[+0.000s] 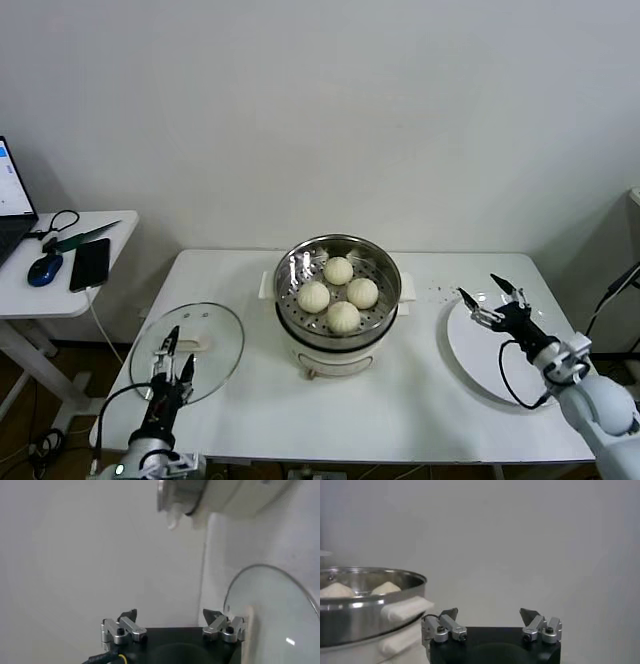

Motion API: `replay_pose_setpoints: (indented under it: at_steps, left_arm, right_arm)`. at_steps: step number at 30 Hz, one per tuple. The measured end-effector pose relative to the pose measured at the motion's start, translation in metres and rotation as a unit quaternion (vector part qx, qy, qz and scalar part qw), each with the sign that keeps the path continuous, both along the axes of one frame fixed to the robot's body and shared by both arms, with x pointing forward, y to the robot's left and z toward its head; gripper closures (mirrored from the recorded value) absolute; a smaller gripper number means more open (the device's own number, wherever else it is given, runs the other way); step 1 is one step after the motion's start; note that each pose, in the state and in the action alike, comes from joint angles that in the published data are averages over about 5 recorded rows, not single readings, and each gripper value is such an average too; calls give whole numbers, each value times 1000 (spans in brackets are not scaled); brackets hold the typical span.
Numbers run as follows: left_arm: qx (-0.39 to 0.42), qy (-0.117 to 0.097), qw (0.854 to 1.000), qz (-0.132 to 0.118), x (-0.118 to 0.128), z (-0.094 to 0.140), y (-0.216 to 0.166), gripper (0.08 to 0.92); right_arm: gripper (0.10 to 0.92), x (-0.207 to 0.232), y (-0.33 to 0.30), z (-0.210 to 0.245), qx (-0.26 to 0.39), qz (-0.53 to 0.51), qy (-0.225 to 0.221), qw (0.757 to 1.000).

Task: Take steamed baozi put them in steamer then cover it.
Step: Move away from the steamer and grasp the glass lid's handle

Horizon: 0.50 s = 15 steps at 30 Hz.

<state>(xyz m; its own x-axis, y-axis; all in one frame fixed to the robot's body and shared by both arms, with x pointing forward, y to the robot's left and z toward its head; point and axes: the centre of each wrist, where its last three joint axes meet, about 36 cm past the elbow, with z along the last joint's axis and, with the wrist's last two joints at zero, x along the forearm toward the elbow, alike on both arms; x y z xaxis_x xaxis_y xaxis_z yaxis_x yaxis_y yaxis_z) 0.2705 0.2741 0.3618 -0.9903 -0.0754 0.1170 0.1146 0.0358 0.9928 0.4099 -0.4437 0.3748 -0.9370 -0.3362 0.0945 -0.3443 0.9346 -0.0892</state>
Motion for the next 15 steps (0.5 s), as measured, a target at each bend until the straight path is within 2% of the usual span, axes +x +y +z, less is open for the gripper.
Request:
replay_pose_setpoints:
  at_steps: [7,15]
  left_arm:
    - [54,14,998,-3,23,-34,11,177]
    - [83,23,996,6,55,-67,29,177]
  right_arm:
    - [200,-21,-3,-21,2,-20,19,1000]
    - [200,-36,-1,-39,3,-32,31,999]
